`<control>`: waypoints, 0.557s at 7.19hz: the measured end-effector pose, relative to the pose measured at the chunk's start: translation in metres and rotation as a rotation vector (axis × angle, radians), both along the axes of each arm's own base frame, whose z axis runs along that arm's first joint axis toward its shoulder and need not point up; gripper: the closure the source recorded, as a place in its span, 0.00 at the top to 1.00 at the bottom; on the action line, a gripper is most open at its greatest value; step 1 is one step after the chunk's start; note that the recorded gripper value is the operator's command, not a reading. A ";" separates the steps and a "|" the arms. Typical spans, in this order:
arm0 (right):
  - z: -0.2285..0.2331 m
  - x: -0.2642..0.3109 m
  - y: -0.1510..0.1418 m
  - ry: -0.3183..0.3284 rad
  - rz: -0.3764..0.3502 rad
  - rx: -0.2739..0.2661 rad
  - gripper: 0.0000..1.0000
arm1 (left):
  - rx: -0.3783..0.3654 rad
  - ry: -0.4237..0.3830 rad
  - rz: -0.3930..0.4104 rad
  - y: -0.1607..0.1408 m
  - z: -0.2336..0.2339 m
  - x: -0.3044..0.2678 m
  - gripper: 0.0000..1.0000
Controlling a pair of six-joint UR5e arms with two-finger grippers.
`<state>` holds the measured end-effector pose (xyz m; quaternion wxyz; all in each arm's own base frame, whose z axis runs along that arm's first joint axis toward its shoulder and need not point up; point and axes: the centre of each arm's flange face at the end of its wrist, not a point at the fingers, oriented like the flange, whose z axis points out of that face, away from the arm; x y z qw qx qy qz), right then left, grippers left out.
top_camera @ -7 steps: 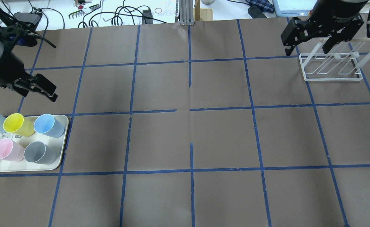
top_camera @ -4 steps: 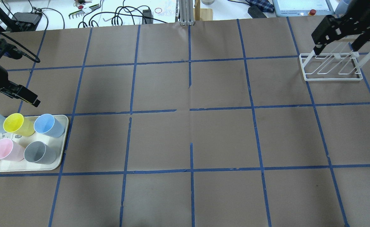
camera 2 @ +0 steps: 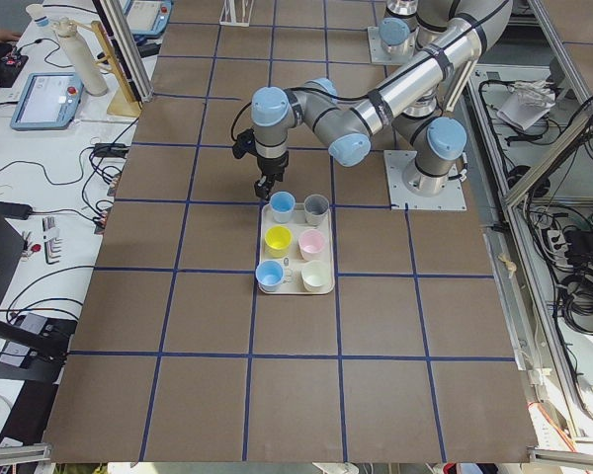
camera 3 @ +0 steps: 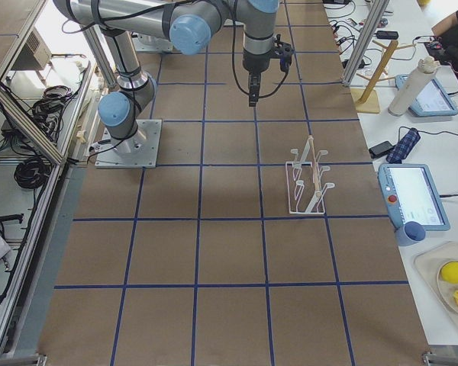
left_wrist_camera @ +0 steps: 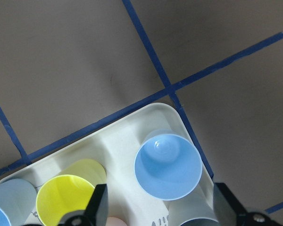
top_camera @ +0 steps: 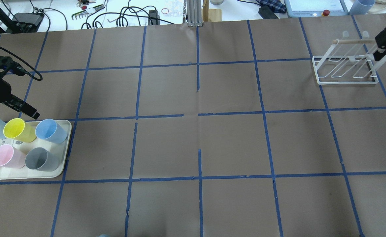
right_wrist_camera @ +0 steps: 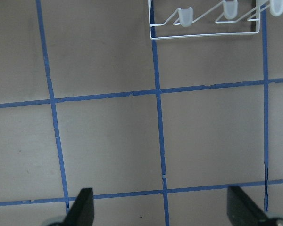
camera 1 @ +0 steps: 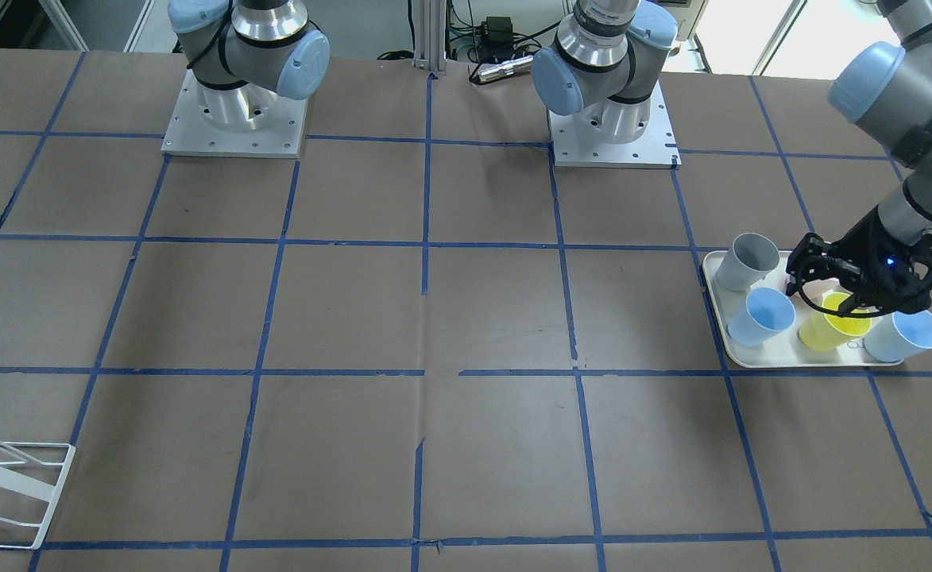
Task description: Transfer IKEA cup to right arm and place on rack
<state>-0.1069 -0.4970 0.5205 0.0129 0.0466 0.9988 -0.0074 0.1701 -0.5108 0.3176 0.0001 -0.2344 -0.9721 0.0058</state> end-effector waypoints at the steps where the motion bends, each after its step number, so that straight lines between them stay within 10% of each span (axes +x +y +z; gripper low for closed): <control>1: -0.006 -0.020 0.005 -0.054 -0.027 0.004 1.00 | 0.004 0.002 -0.009 -0.004 -0.011 0.003 0.67; 4: -0.046 -0.061 0.027 -0.434 -0.203 0.133 1.00 | 0.024 0.011 -0.017 -0.013 -0.035 0.009 0.64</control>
